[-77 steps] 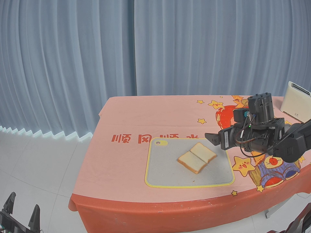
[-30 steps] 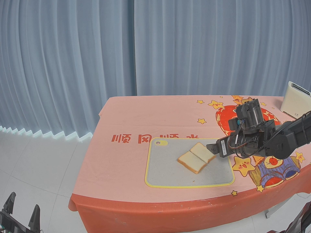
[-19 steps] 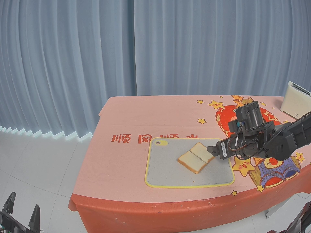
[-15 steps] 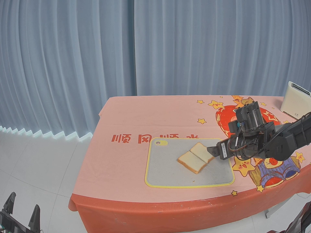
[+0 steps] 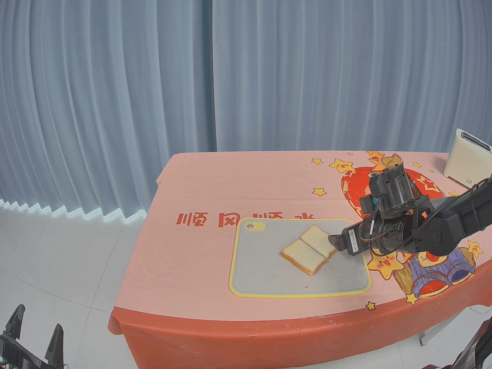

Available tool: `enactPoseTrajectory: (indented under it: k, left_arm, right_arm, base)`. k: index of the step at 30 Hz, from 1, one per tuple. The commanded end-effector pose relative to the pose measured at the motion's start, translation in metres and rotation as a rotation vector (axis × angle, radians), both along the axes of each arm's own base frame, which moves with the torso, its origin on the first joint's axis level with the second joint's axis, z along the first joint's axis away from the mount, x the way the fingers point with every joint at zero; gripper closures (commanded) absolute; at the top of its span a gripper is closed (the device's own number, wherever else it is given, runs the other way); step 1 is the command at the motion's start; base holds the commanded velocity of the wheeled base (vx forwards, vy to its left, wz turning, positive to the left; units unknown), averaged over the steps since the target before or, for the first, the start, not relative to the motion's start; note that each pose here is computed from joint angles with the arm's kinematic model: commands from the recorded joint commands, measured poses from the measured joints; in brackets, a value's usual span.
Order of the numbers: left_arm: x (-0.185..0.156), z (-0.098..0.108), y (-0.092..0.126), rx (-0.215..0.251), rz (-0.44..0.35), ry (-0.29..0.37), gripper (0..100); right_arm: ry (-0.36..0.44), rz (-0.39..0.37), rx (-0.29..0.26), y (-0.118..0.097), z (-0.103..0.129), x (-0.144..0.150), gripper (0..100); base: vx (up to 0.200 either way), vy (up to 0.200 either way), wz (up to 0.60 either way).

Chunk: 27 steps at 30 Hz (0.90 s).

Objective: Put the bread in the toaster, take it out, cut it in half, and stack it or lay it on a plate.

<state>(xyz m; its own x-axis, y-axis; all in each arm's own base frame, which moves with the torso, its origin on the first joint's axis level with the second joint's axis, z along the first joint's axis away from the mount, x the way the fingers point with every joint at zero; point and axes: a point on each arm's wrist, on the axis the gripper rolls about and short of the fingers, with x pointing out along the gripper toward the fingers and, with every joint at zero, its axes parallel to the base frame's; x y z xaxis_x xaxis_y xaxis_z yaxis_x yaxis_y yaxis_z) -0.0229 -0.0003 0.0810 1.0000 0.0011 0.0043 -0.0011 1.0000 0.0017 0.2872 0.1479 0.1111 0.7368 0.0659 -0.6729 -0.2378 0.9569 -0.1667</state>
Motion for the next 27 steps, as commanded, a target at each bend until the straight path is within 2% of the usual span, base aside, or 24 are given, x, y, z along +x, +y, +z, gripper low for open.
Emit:
enactPoseTrajectory:
  k: [1,9,17,18,27]
  left_arm:
    - [0.0,-0.005,0.0,0.0,0.0,0.001,0]
    - [0.0,-0.005,0.0,0.0,0.0,0.001,0]
    - [0.0,-0.005,0.0,0.0,0.0,0.001,0]
    - [0.0,-0.005,0.0,0.0,0.0,0.001,0]
    - [0.0,-0.005,0.0,0.0,0.0,0.001,0]
  right_arm:
    - [0.012,0.0,-0.007,0.001,-0.005,0.002,0]
    - [0.044,0.0,-0.024,0.003,-0.017,0.004,0]
    - [0.041,0.004,-0.028,0.004,-0.016,0.002,0]
    - [0.042,-0.001,-0.036,0.004,-0.016,0.001,100]
    - [0.04,-0.007,-0.046,0.004,-0.018,-0.001,100]
  base:
    - [0.0,0.0,0.0]
    - [0.0,0.0,0.0]
    - [0.0,0.0,0.0]
    - [0.0,0.0,0.0]
    - [0.0,0.0,0.0]
